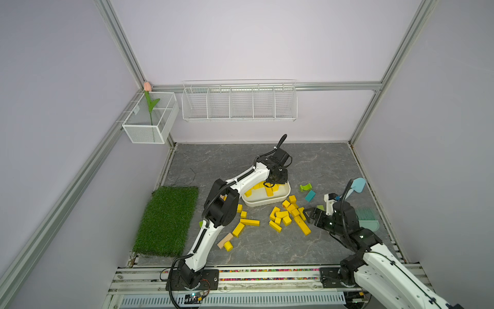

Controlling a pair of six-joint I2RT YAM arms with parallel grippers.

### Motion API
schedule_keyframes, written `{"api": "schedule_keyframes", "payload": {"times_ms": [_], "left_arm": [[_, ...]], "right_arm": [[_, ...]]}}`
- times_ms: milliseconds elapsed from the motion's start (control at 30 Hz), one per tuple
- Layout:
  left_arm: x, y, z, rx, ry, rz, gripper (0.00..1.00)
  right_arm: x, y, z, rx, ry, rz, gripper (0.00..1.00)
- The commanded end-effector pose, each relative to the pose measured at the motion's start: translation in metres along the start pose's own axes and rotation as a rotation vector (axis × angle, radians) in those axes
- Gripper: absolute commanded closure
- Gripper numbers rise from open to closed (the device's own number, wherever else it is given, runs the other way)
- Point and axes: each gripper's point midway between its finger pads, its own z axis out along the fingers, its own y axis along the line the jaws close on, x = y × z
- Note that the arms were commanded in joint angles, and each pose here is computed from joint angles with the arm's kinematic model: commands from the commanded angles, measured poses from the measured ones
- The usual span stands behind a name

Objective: Pick out the yellow building blocks
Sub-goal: Move the storage box to the center of the board.

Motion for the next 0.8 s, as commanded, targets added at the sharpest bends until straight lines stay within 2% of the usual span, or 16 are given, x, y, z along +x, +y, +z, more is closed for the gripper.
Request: {"api": "schedule_keyframes", "payload": {"times_ms": [0,167,233,333,433,467,533,600,767], "left_arm": [[0.006,0.009,0.006,-0.041,0.026,-0.001,1.0],[0.007,0.012,0.004,-0.051,0.02,-0.005,1.0],[0.005,0.012,0.002,-0.056,0.01,-0.003,0.84],[-0.001,0.013,-0.006,-0.069,-0.012,0.001,0.75],[-0.007,0.013,-0.017,-0.076,-0.031,0.005,0.56],[-0.01,0.014,-0.021,-0.077,-0.04,0.004,0.52],[-0.015,0.013,-0.034,-0.07,-0.056,0.001,0.51],[-0.02,0.013,-0.047,-0.06,-0.076,-0.005,0.43],[-0.025,0.024,-0.078,-0.044,-0.115,-0.033,0.42]], "right_arm": [[0.001,-0.001,0.002,-0.012,-0.005,0.011,0.11],[0.001,-0.001,0.002,-0.013,-0.005,0.012,0.11],[0.002,-0.002,0.002,-0.012,-0.003,0.012,0.11],[0.002,-0.002,0.002,-0.012,-0.004,0.013,0.11],[0.001,-0.002,0.001,-0.013,-0.005,0.014,0.11],[0.001,-0.001,0.001,-0.013,-0.004,0.012,0.11],[0.002,-0.002,0.001,-0.011,-0.003,0.015,0.11],[0.002,-0.002,0.001,-0.013,-0.003,0.014,0.11],[0.002,-0.002,0.001,-0.012,-0.002,0.015,0.11]]}}
